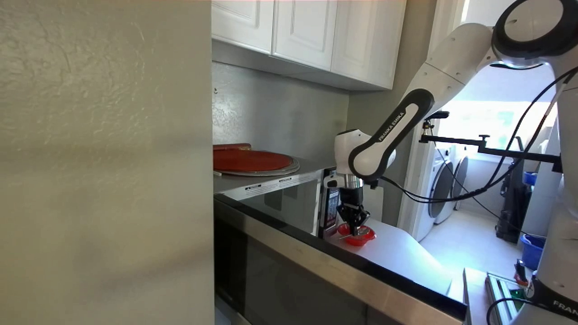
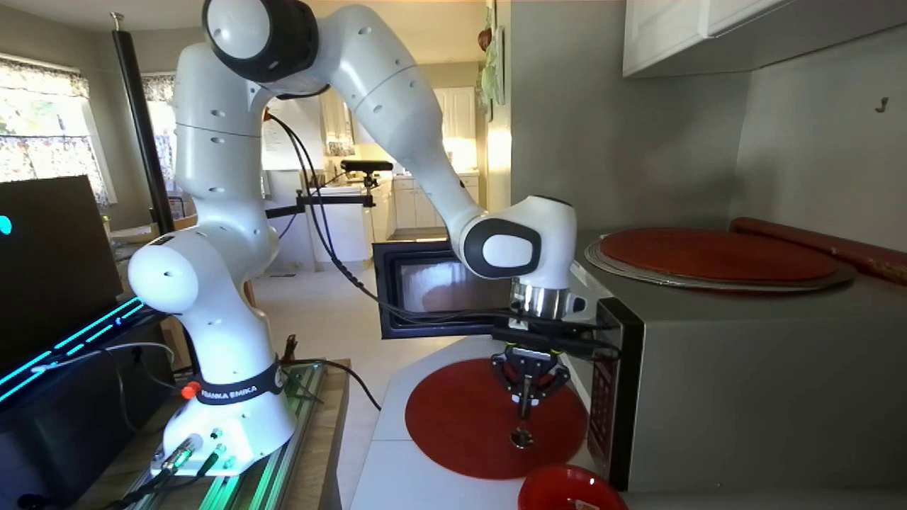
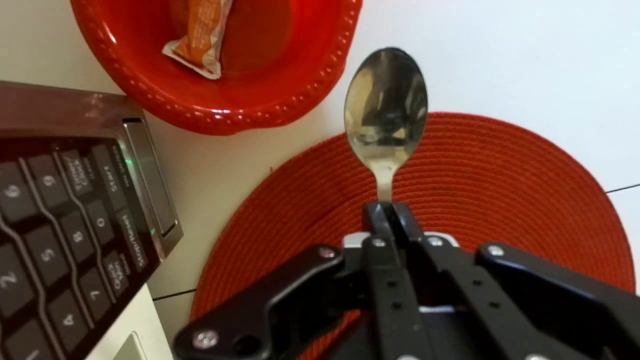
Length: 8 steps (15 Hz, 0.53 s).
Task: Put the spoon in the bowl
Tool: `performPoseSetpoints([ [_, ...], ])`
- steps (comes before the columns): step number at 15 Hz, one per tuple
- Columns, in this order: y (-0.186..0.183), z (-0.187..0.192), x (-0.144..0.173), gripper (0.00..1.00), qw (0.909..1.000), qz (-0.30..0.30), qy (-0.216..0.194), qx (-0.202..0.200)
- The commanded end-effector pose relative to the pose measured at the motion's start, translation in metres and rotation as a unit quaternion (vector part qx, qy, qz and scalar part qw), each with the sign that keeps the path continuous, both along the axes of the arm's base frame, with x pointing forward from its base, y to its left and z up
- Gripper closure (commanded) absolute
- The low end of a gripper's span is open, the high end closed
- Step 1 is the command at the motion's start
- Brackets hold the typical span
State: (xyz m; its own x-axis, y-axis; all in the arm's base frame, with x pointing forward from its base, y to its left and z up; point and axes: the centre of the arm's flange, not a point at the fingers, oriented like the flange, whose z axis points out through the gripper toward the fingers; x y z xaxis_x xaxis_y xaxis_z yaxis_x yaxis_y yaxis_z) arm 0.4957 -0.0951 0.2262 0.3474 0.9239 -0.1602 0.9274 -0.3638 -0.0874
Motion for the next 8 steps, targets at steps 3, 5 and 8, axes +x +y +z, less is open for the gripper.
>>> performPoseSetpoints([
  [3, -0.0071, 0.0035, 0.0017, 0.93, 0.9999, 0.009, 0.007, 0.0],
  [5, -0.0062, 0.0035, 0.0018, 0.93, 0.9999, 0.01, 0.008, 0.0],
  [8, -0.0062, 0.0035, 0.0018, 0.93, 0.9999, 0.011, 0.008, 0.0],
])
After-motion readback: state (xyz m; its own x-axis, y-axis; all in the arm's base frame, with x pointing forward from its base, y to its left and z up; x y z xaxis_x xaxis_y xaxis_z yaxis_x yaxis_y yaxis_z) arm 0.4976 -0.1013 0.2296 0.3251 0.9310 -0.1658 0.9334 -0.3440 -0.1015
